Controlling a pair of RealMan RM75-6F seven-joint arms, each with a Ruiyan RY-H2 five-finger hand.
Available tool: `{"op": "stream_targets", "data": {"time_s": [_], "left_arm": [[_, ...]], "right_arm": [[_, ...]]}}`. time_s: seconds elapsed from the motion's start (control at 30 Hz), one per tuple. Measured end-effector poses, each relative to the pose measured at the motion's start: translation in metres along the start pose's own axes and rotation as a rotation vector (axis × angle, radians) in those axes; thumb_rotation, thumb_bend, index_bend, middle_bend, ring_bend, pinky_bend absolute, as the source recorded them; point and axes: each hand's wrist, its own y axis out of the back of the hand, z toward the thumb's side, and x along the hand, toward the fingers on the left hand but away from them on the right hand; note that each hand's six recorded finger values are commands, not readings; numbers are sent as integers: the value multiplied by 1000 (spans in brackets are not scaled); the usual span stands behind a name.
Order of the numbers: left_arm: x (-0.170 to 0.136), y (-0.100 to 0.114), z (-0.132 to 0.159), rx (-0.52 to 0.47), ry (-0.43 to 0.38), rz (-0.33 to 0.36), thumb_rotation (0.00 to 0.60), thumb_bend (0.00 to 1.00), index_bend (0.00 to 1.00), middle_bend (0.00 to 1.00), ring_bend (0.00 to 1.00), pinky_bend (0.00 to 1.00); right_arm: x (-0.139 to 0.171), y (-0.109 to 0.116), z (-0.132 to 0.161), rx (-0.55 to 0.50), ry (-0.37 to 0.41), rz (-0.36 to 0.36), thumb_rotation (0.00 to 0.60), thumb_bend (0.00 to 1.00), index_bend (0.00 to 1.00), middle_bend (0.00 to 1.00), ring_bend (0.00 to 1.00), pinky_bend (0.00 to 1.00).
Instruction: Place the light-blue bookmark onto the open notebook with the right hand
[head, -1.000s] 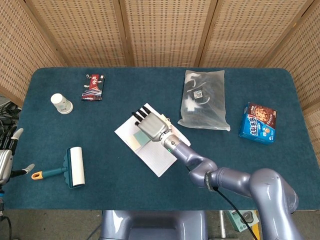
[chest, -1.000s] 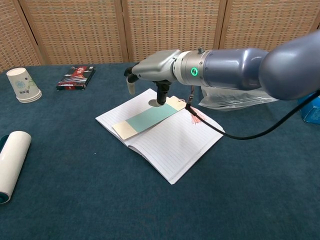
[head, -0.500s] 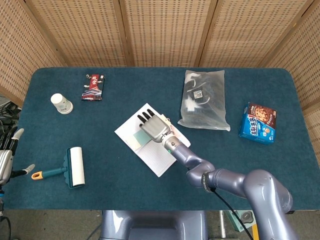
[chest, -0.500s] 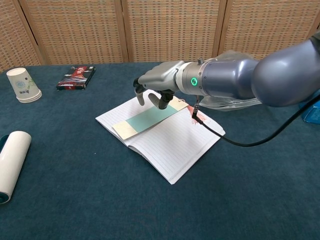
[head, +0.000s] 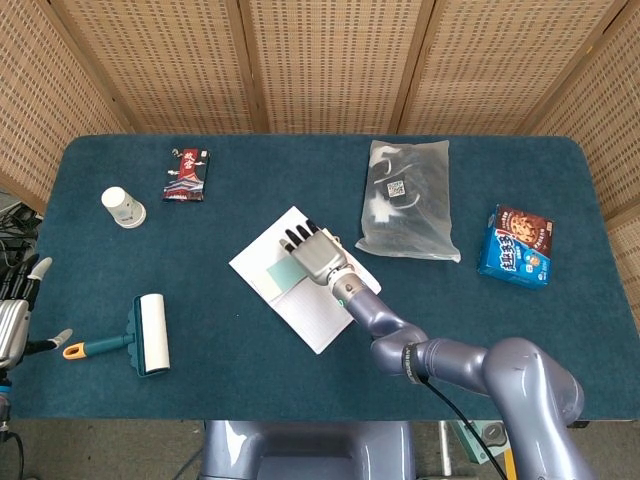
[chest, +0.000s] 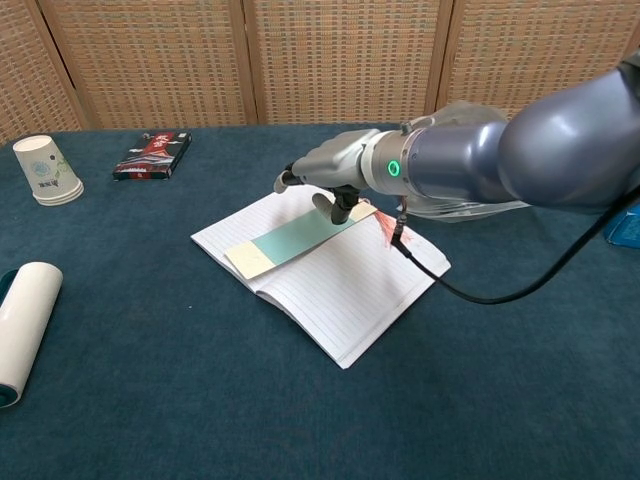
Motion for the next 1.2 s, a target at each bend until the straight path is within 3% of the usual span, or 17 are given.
{"op": "stream_targets", "data": {"time_s": [0.9,1.2], "left_arm": [[0,-2,4,11,-10,-4,600,122,0,0,0,0],[-1,-1,4,13,-14,-2,600,122,0,0,0,0]], "right_arm": [[6,-23,-21,53,-82,95,600,1000,179,0,0,0],[8,-31,-17,69,-77,117,600,1000,203,0,0,0]]}}
